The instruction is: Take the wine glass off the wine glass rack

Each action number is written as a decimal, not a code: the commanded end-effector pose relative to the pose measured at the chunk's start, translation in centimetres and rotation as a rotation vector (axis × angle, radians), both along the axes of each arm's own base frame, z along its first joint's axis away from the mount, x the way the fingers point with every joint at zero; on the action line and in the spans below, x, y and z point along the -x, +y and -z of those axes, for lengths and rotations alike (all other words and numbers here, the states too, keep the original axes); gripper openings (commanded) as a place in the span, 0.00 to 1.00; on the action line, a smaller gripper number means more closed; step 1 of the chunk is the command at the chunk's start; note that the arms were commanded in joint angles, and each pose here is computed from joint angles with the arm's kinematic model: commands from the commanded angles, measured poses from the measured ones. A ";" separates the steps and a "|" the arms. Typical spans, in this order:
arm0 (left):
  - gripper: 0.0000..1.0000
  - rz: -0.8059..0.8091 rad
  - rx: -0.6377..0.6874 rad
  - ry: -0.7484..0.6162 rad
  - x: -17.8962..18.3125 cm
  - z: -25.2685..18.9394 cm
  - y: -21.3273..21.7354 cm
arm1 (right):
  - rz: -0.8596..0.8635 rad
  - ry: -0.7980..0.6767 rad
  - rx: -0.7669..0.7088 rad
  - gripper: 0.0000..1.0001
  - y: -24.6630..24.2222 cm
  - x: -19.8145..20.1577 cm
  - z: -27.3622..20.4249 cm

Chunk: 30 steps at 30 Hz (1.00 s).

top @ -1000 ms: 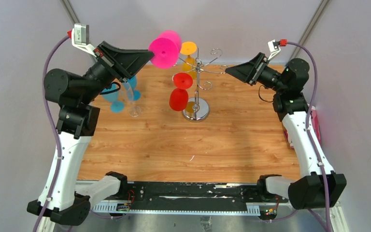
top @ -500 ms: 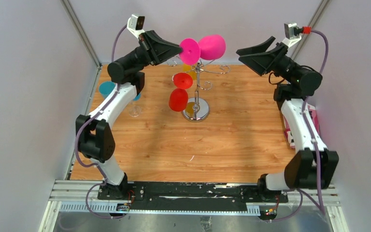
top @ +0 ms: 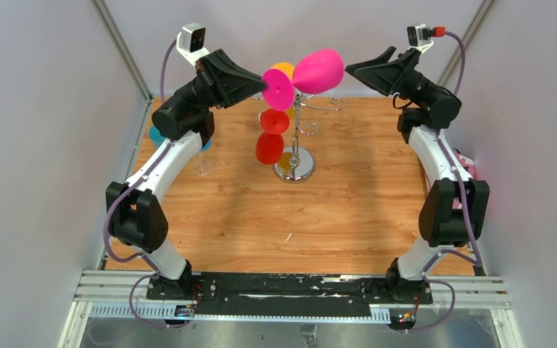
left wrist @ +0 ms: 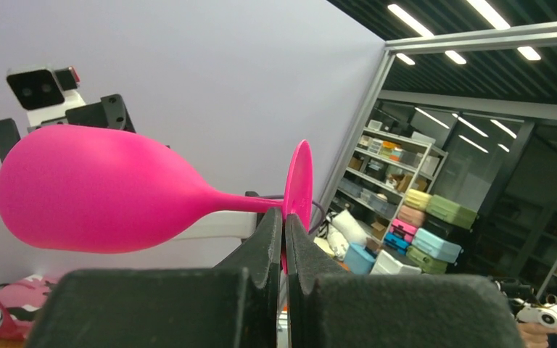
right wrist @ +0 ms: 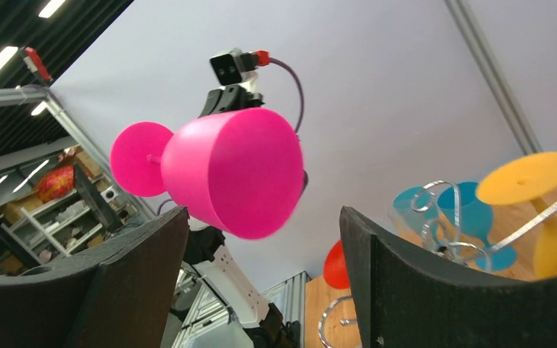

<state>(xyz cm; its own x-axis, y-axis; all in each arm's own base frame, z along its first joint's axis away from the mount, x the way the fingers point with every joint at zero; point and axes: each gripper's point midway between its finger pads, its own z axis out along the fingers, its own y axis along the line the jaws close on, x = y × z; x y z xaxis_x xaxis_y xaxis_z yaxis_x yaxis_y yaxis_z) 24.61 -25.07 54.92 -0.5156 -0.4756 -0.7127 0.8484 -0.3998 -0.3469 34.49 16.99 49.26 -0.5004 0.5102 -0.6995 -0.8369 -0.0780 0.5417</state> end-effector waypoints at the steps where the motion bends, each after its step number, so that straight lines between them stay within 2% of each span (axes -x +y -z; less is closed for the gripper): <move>1: 0.00 0.028 0.026 -0.073 1.7 0.2 -0.2 | -0.105 -0.188 -0.014 0.81 2.7 4.6 -3.4; 7: 0.00 0.037 0.030 -0.068 1.6 0.3 -0.6 | -0.211 -0.212 -0.028 0.78 5.4 7.5 -4.5; 10: 0.00 0.036 0.030 -0.073 1.8 0.2 -0.5 | -0.259 -0.208 -0.031 0.69 6.6 8.3 -4.5; 14: 0.00 0.036 0.024 -0.086 2.4 0.2 -0.4 | -0.284 -0.192 -0.040 0.31 7.2 8.5 -4.5; 18: 0.00 0.033 0.005 -0.100 2.7 0.4 -0.4 | -0.271 -0.202 -0.069 0.02 6.9 9.1 -5.1; 21: 0.06 0.023 -0.007 -0.088 2.1 0.9 -0.2 | -0.265 -0.214 -0.087 0.00 6.6 9.9 -5.7; 24: 0.21 0.004 -0.013 -0.072 1.1 1.2 0.2 | -0.262 -0.219 -0.093 0.00 6.2 10.9 -6.0; 26: 0.37 -0.014 -0.014 -0.076 0.8 1.2 0.6 | -0.252 -0.230 -0.096 0.00 5.7 12.0 -6.3; 30: 0.50 -0.068 -0.010 -0.094 0.2 0.6 2.1 | -0.204 -0.267 -0.093 0.00 4.0 14.0 -7.0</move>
<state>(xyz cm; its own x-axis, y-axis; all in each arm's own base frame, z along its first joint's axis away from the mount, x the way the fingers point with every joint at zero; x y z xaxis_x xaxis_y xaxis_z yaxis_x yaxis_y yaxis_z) 26.17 -24.83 53.41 -0.5365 -0.4706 -0.7005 0.8406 -0.3710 -0.3945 23.53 23.10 54.54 -0.5431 0.4196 -0.7273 -0.8362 -0.3484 0.4235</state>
